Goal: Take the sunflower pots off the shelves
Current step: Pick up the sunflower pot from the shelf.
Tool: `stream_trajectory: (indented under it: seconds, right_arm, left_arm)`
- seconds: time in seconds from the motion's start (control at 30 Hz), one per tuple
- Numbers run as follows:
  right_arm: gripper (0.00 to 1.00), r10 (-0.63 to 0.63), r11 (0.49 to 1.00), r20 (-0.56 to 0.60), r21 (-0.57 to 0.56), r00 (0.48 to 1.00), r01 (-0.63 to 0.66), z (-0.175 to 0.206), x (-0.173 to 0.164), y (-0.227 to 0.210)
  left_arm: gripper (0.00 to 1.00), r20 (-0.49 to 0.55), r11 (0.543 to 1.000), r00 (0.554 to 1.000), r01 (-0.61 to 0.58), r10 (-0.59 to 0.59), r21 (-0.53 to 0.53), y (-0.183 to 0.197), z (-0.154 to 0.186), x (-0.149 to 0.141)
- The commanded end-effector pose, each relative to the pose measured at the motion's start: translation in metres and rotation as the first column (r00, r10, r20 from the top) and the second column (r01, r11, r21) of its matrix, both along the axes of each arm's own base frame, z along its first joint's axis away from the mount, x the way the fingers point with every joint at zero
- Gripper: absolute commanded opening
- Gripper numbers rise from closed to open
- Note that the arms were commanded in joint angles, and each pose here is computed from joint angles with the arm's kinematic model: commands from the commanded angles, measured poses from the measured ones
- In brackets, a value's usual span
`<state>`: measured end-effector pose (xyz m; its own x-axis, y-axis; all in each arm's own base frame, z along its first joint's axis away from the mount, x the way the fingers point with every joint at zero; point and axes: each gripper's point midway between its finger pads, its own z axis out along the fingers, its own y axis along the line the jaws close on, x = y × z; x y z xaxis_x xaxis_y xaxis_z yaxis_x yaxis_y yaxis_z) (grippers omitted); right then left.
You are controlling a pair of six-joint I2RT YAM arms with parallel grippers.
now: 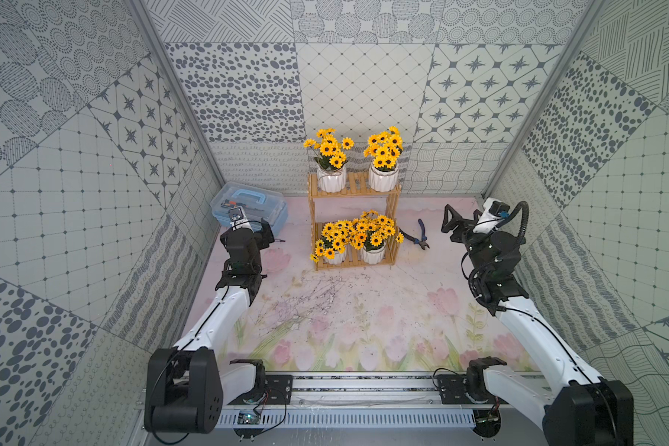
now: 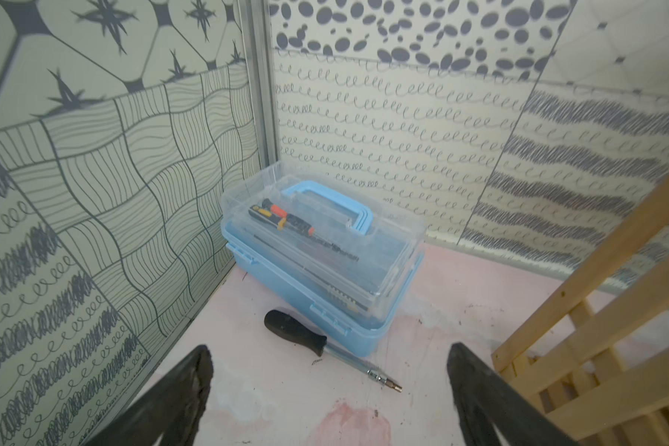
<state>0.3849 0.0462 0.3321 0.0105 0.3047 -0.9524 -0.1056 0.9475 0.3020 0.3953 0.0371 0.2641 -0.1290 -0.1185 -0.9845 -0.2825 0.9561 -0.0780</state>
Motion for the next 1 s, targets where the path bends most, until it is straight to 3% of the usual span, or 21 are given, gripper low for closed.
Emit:
stream_trajectory:
  seconds: [0.0, 0.07, 0.13, 0.2, 0.27, 0.33, 0.4, 0.43, 0.5, 0.6, 0.77, 0.97]
  right_arm:
    - [0.98, 0.15, 0.981, -0.083, -0.116, 0.985, -0.159, -0.007, 0.014, 0.052]
    - [0.98, 0.18, 0.969, -0.087, -0.154, 0.98, -0.192, 0.0, 0.025, 0.07]
    - [0.98, 0.26, 0.962, -0.063, -0.075, 0.964, -0.264, 0.025, 0.031, 0.086]
    - [0.98, 0.384, 0.923, -0.026, -0.029, 0.923, -0.385, 0.057, 0.027, 0.114]
    - [0.98, 0.269, 0.954, -0.046, 0.152, 0.962, -0.259, 0.078, 0.032, 0.107]
    - [0.98, 0.362, 0.925, -0.041, 0.138, 0.931, -0.354, 0.085, 0.025, 0.115]
    - [0.98, 0.542, 0.835, 0.039, 0.093, 0.84, -0.543, 0.082, 0.013, 0.128]
    - [0.98, 0.572, 0.811, 0.074, 0.103, 0.817, -0.576, 0.079, 0.014, 0.126]
    - [0.98, 0.563, 0.819, -0.006, 0.136, 0.827, -0.557, 0.061, 0.025, 0.124]
    - [0.98, 0.51, 0.86, -0.16, 0.065, 0.845, -0.507, 0.018, 0.023, 0.128]
    - [0.98, 0.431, 0.891, -0.2, -0.059, 0.88, -0.449, -0.01, 0.004, 0.123]
    - [0.98, 0.462, 0.857, -0.258, -0.116, 0.849, -0.502, -0.027, 0.002, 0.132]
  left_arm:
    - [0.96, 0.004, 0.987, 0.997, 0.079, -0.079, -0.139, -0.016, 0.026, -0.02]
    - [0.96, 0.033, 0.977, 0.991, 0.134, -0.13, -0.169, -0.025, 0.042, -0.021]
    - [0.96, 0.052, 0.969, 0.986, 0.164, -0.157, -0.187, -0.031, 0.055, -0.02]
    - [0.97, 0.078, 0.962, 0.981, 0.19, -0.178, -0.195, -0.035, 0.07, -0.02]
    - [0.97, 0.113, 0.954, 0.972, 0.227, -0.208, -0.198, -0.041, 0.086, -0.02]
    - [0.97, 0.144, 0.943, 0.96, 0.265, -0.239, -0.202, -0.046, 0.1, -0.021]
    - [0.97, 0.168, 0.939, 0.954, 0.278, -0.247, -0.201, -0.048, 0.11, -0.022]
    - [0.97, 0.173, 0.94, 0.956, 0.269, -0.235, -0.21, -0.046, 0.112, -0.022]
    - [0.97, 0.173, 0.937, 0.958, 0.265, -0.229, -0.227, -0.046, 0.116, -0.024]
    - [0.97, 0.169, 0.931, 0.958, 0.27, -0.233, -0.246, -0.047, 0.122, -0.03]
    - [0.97, 0.174, 0.931, 0.958, 0.266, -0.226, -0.252, -0.046, 0.121, -0.034]
    - [0.97, 0.171, 0.91, 0.947, 0.309, -0.27, -0.275, -0.055, 0.114, -0.023]
